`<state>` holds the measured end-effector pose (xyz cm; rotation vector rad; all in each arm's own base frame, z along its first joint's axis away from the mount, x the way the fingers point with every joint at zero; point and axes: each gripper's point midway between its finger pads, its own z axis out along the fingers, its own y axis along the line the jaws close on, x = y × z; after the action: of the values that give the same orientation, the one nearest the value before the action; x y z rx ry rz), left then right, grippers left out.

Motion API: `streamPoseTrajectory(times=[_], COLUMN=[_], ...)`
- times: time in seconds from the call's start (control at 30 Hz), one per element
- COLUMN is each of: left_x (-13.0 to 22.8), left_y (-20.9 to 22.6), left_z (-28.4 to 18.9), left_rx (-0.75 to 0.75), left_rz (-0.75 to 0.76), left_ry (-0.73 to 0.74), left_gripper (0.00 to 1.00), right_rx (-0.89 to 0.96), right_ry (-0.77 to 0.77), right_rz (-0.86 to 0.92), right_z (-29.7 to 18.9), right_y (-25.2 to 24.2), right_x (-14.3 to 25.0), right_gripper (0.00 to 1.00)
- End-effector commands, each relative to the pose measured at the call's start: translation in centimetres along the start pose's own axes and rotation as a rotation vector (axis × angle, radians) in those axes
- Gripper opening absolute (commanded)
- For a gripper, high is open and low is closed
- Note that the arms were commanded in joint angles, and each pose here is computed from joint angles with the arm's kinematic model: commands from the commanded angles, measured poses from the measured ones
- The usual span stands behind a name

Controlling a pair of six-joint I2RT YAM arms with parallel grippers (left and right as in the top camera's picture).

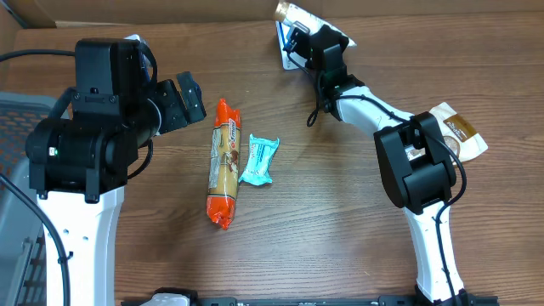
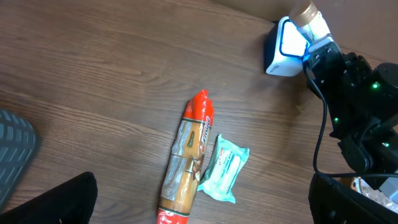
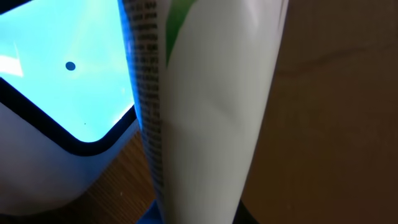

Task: Scan the item barcode
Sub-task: 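Hold the tube at the scanner with the right gripper, then carry the tube right and place it by the Pantree bag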

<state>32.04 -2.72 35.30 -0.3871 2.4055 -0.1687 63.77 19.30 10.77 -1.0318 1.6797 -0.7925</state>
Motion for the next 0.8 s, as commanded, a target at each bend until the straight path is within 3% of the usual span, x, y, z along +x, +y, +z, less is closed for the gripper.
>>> streamPoseTrajectory(times=[0.0,0.23,0.4,0.57,0.77], left_x=[-0.5,-0.5,-0.5,-0.5,-0.5], left_y=[0.0,0.0,0.0,0.0,0.0], left_z=[-0.3,-0.3,-0.3,-0.3,-0.3], left_rx=[-0.001,-0.001,-0.001,-0.001,-0.001], left_rz=[-0.010,-0.010,-0.010,-0.010,-0.010], left_ry=[-0.017,-0.017,-0.017,-0.017,-0.017], left_gripper=[1.00,1.00,0.99,0.99,0.99], right_rx=[0.061,0.055,-0.037,-0.272,-0.801], right_ry=[-0.056,-0.073,-0.094,-0.147,-0.191], right_rz=[0.109,0.308,0.456,0.782,1.096], right_z=[-0.5,-2.4,-6.6,-14.5,-26.4], right_y=[-3.2,-5.9,-9.8,-13.9,-15.1], right_x=[-2.2,-3.5,-5.1,-7.0,-7.9], right_gripper=[0.04,0.04,0.04,0.04,0.04])
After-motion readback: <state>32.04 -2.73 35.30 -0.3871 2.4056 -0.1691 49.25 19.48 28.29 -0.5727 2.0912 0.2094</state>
